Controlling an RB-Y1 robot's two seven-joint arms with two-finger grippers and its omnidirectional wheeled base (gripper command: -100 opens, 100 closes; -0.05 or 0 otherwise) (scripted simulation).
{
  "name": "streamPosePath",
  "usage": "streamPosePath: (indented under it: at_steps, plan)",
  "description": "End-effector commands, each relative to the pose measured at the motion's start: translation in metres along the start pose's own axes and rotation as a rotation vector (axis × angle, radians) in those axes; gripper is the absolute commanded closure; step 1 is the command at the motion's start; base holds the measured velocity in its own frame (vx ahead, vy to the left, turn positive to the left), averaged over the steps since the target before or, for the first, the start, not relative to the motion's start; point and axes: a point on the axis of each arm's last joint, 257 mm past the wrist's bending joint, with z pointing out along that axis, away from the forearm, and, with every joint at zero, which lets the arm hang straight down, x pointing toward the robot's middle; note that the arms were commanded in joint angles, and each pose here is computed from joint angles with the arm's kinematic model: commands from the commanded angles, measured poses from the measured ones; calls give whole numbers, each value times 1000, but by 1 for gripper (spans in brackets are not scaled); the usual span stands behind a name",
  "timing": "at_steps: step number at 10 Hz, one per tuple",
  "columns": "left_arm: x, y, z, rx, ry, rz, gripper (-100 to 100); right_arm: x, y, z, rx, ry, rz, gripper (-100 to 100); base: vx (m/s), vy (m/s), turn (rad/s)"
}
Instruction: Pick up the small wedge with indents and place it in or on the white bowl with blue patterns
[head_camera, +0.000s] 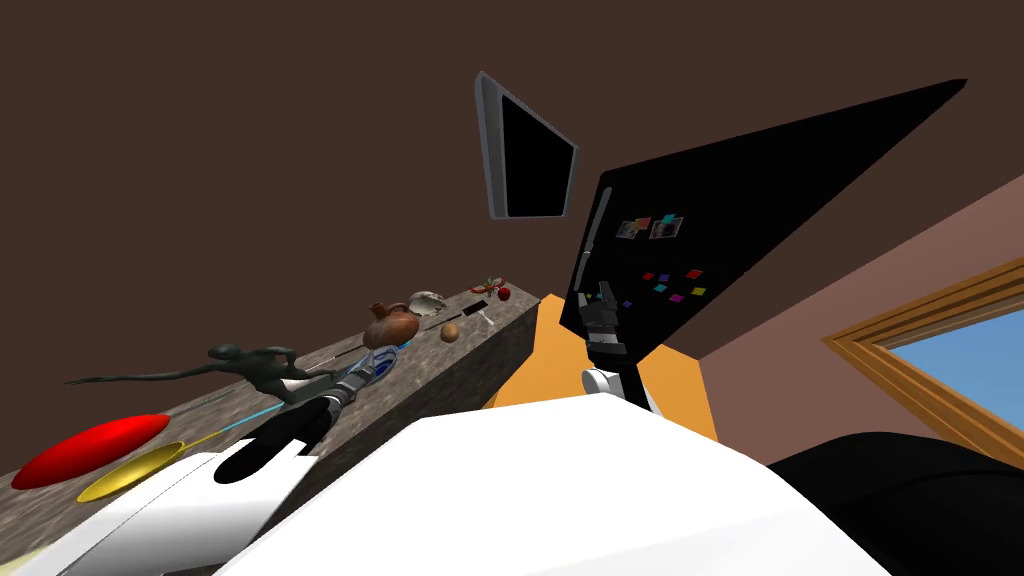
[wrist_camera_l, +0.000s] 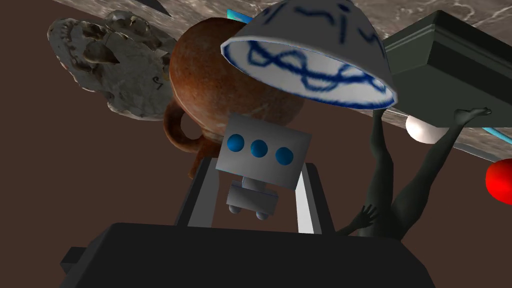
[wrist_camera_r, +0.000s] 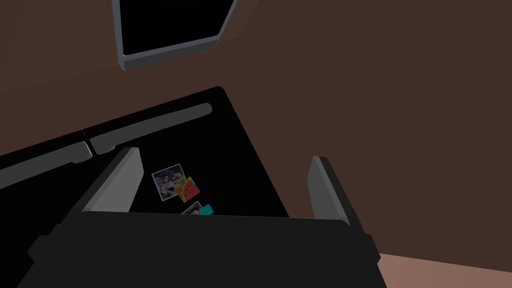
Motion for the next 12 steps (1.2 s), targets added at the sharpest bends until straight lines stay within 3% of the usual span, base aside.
streamPosePath:
  at_steps: [1,5,6,7,11,12]
  plan:
    - [-7,-8,-1,24,-16,31,100,0,0,0,0,0,0,0,-28,128,-28]
    - [-24,-34,-4,99,-55,121,100,0,0,0,0,0,0,0,-32,133,-43]
    - [-21,-28,-3,85,-50,109,100,0,0,0,0,0,0,0,-10,56,-18]
    - [-22,-29,-3,89,-52,111,-100,0,0,0,0,0,0,0,-2,12,0]
    - [-22,-29,-3,89,-52,111,-100,0,0,0,0,0,0,0,0,1,0]
    - [-22,-29,-3,89,-52,111,0,0,0,0,0,0,0,0,0,0,0]
